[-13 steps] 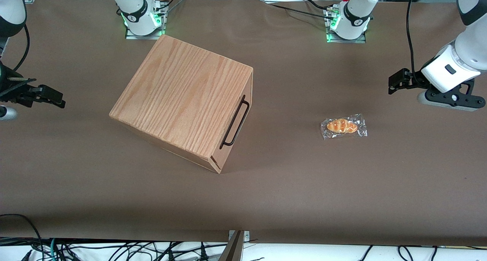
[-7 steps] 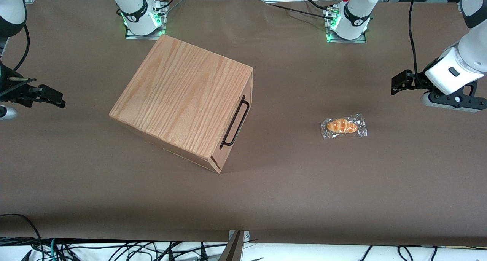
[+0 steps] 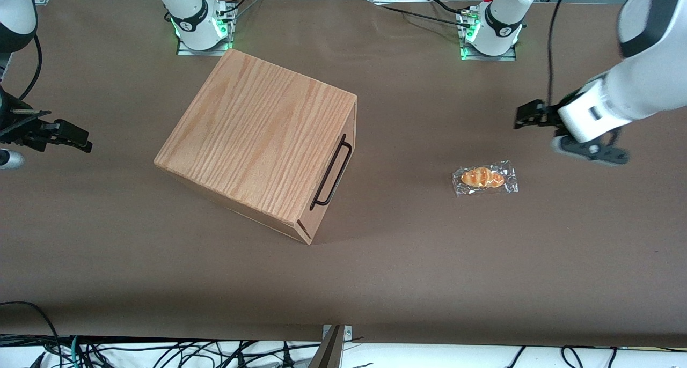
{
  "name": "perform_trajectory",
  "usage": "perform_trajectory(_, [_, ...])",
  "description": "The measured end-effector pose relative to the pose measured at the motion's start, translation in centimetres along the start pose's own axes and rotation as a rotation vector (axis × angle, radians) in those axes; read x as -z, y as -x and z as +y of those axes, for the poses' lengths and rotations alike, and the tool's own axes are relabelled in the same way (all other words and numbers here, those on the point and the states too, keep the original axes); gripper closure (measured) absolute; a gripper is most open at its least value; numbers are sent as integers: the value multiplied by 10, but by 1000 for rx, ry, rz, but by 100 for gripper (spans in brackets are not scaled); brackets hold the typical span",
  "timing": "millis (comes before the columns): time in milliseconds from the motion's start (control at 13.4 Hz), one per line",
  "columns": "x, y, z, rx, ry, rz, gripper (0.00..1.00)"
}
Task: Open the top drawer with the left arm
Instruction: 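Move the left gripper over to the black drawer handle of the wooden box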
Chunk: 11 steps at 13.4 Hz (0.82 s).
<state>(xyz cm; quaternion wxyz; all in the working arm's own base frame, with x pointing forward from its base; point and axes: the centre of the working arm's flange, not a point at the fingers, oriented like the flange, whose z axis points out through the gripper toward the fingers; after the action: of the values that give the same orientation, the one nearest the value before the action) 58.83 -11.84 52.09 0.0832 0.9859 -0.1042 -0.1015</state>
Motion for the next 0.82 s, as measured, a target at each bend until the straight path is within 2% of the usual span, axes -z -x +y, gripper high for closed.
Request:
perform_trajectory(224, [-27, -49, 65, -110, 8, -1, 0])
perform_trajectory(374, [-38, -71, 117, -181, 6, 34, 0])
perform_trajectory(523, [-50, -85, 168, -207, 13, 112, 0])
perform_trajectory(822, [-91, -108, 235, -205, 91, 253, 0])
